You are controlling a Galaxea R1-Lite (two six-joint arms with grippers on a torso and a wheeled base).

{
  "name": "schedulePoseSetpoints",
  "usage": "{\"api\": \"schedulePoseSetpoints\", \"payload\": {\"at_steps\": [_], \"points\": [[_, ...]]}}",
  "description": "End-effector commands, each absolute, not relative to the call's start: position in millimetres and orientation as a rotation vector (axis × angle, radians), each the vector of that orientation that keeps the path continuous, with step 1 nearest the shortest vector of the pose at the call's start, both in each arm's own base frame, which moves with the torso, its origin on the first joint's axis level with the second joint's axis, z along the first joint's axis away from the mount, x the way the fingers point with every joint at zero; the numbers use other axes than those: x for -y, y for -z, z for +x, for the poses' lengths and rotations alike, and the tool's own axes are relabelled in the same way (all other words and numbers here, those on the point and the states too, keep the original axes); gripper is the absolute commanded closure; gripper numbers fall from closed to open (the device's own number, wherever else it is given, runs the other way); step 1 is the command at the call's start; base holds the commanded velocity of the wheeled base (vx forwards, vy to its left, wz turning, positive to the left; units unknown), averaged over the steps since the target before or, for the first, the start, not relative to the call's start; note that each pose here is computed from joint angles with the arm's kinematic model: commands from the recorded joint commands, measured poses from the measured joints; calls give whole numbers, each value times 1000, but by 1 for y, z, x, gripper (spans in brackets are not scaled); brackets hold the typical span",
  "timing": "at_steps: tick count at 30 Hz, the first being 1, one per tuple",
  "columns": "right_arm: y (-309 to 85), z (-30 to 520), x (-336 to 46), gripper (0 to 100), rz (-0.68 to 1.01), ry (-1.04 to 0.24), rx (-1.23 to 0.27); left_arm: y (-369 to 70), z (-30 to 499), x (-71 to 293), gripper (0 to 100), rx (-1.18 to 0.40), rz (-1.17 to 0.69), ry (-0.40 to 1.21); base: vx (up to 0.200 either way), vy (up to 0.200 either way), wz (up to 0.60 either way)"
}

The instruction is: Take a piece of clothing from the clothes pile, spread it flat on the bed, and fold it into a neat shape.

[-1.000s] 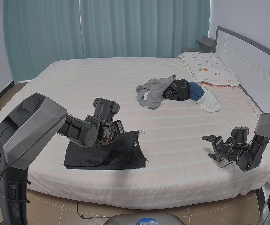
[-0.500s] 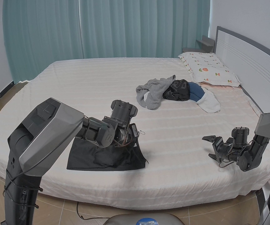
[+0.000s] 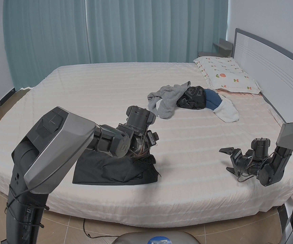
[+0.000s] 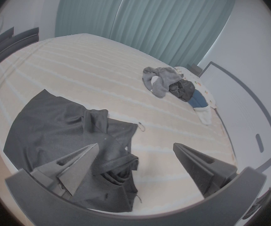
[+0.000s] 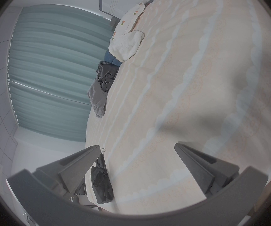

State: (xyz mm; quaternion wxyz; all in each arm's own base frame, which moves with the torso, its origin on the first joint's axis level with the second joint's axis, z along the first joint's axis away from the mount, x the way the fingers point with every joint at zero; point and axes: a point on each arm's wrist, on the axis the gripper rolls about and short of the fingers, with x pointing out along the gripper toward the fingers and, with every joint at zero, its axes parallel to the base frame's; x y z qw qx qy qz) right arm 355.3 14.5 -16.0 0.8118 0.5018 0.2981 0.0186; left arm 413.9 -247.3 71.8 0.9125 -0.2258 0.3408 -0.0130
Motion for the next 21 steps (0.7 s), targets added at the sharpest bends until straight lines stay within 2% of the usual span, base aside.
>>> {"api": "schedulePoseSetpoints", "payload": {"at_steps": [1, 8, 13, 15, 17, 21], "points": [[16, 355, -15, 0, 1072, -41, -636, -94, 415, 224, 0, -677, -523, -1, 0, 0, 0], [16, 355, -15, 0, 1072, -40, -638, -84, 416, 189, 0, -706, -600, -101, 0, 0, 0], [16, 355, -15, 0, 1073, -40, -636, -81, 415, 163, 0, -786, -783, -120, 0, 0, 0], [16, 355, -15, 0, 1073, -40, -636, -81, 415, 163, 0, -786, -783, -120, 0, 200, 0], [18, 356, -16, 0, 1065, -35, -638, -78, 406, 137, 0, -853, -865, -106, 0, 200, 0], [20, 356, -19, 0, 1063, -46, -632, -67, 404, 120, 0, -863, -977, -98, 0, 200, 0]]}}
